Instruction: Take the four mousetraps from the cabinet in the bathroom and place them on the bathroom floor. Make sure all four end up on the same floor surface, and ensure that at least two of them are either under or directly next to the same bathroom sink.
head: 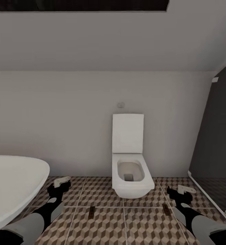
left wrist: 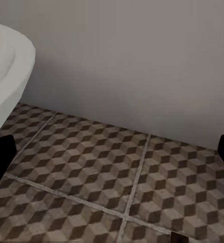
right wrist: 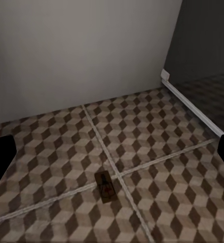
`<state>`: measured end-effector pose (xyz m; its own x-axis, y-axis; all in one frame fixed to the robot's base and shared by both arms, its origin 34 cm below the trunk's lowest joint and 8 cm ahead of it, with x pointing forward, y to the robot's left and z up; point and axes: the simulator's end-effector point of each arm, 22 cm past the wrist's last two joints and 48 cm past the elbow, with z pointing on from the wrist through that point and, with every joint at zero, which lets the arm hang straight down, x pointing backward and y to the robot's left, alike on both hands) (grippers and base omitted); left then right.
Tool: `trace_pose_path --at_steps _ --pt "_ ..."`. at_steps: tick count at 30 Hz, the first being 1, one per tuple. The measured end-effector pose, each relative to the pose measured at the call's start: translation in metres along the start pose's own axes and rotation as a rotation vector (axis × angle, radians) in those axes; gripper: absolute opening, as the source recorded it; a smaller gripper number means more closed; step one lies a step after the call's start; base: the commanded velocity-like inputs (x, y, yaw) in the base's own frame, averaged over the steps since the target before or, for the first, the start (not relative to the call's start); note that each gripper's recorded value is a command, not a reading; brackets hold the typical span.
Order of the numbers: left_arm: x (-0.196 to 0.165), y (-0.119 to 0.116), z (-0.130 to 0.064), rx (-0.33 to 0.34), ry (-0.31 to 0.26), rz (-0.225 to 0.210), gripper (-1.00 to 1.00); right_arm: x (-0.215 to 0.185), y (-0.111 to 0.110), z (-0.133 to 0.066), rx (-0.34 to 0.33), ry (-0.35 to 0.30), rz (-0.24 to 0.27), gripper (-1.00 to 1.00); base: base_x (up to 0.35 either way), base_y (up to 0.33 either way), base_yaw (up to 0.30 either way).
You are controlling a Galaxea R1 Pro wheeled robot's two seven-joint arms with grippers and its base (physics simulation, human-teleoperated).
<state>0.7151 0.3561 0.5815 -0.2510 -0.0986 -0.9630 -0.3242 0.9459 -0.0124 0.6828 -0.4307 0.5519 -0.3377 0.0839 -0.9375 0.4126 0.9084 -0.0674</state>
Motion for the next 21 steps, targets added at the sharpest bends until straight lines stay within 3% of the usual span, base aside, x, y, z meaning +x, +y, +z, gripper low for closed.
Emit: trace_pose_path --at_steps 13,21 --pt "0.017 0.011 -0.013 -0.031 0.093 0.034 1.0 -0.003 -0.012 -0.008 0.016 0.063 -0.031 1.0 0.0 0.0 0.0" --pt "0.021 0.014 -0.022 -0.044 0.138 0.048 1.0 0.004 -0.017 -0.015 0.019 0.144 -0.063 1.0 0.0 0.0 0.0"
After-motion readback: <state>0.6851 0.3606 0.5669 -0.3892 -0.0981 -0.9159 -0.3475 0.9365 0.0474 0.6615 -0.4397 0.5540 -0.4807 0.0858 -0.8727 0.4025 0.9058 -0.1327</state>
